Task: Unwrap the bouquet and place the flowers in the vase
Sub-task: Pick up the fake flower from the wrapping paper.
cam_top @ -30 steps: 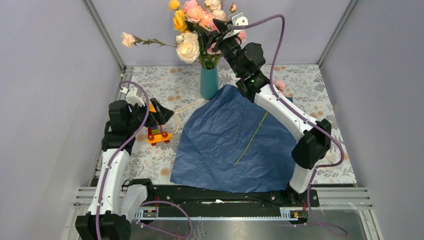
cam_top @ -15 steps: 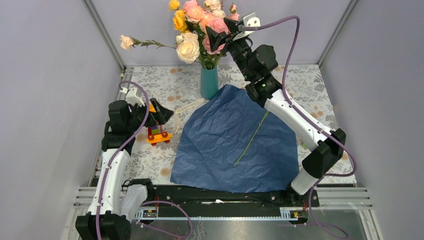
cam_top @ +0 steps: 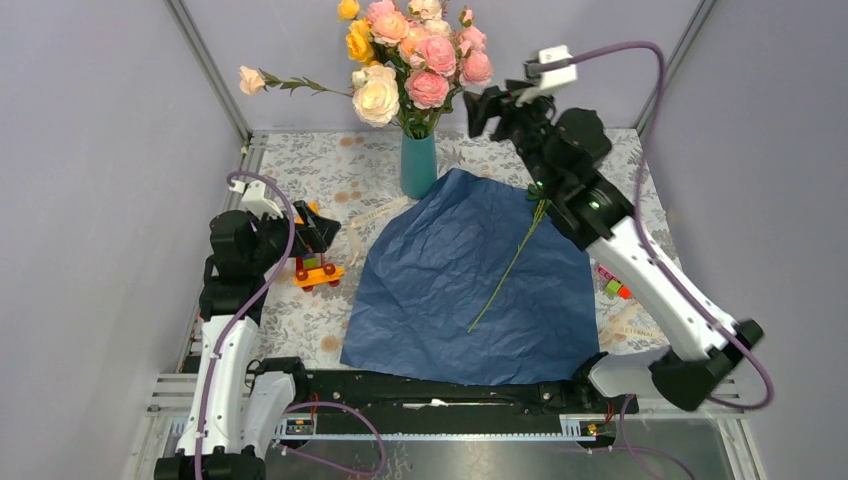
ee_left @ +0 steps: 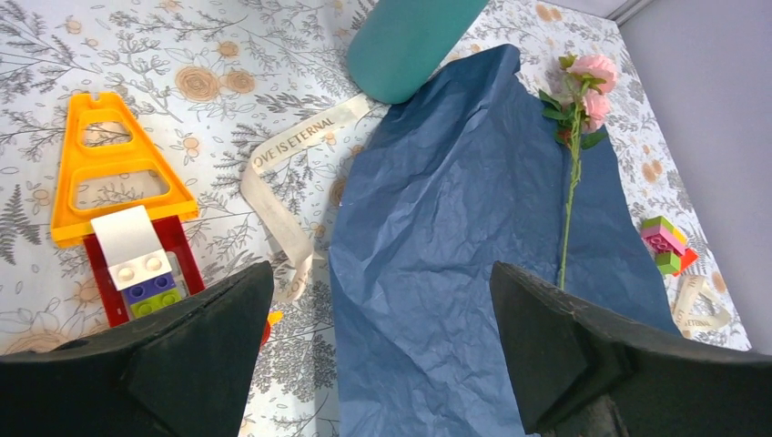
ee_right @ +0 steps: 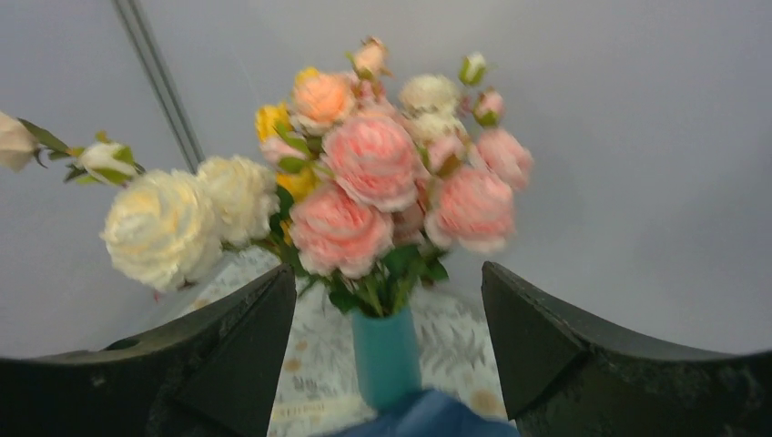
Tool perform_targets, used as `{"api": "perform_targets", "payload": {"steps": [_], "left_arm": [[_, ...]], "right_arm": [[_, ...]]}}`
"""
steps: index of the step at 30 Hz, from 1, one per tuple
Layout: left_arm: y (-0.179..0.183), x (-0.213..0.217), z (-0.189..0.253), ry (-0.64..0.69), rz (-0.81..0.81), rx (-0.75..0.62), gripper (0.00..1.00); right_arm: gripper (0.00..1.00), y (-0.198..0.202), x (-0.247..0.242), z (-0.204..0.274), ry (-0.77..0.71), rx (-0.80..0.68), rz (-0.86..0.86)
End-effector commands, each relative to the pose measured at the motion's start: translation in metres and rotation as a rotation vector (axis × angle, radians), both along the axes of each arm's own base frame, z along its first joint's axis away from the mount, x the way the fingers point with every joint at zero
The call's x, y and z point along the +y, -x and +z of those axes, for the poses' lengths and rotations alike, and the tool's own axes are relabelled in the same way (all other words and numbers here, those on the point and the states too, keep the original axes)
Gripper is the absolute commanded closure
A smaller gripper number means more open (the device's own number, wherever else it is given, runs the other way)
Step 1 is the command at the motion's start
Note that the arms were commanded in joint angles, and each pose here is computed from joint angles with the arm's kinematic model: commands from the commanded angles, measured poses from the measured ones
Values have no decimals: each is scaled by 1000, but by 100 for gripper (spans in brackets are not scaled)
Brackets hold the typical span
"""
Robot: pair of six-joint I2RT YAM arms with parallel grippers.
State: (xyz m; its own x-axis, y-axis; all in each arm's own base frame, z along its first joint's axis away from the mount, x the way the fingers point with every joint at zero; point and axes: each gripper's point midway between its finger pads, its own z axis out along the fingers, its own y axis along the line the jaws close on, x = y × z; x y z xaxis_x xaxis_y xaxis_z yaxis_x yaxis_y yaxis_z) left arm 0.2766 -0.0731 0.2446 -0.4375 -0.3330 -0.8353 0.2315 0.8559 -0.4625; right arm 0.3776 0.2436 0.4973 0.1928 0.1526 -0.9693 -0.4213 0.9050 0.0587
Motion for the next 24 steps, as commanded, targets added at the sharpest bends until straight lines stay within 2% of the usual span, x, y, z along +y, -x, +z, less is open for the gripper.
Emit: {"api": "perform_targets", "payload": {"steps": [1, 6, 10, 14, 24], "left_arm": [[-1, 15, 14, -81, 58, -58, 5], [1, 20, 10, -93, 83, -57, 5], [1, 16, 10, -70, 74, -56, 5], [0, 10, 7, -20, 60, -50, 5], [3, 14, 0, -28, 82, -31, 5]], "right_arm": [[19, 37, -68, -29, -16, 188, -155], [17, 60, -117, -84, 1, 365, -270], [17, 62, -141, -135, 8, 542, -312], [18, 48, -163, -179, -29, 689, -360], [27, -5, -180, -303, -109, 1011, -415]]}}
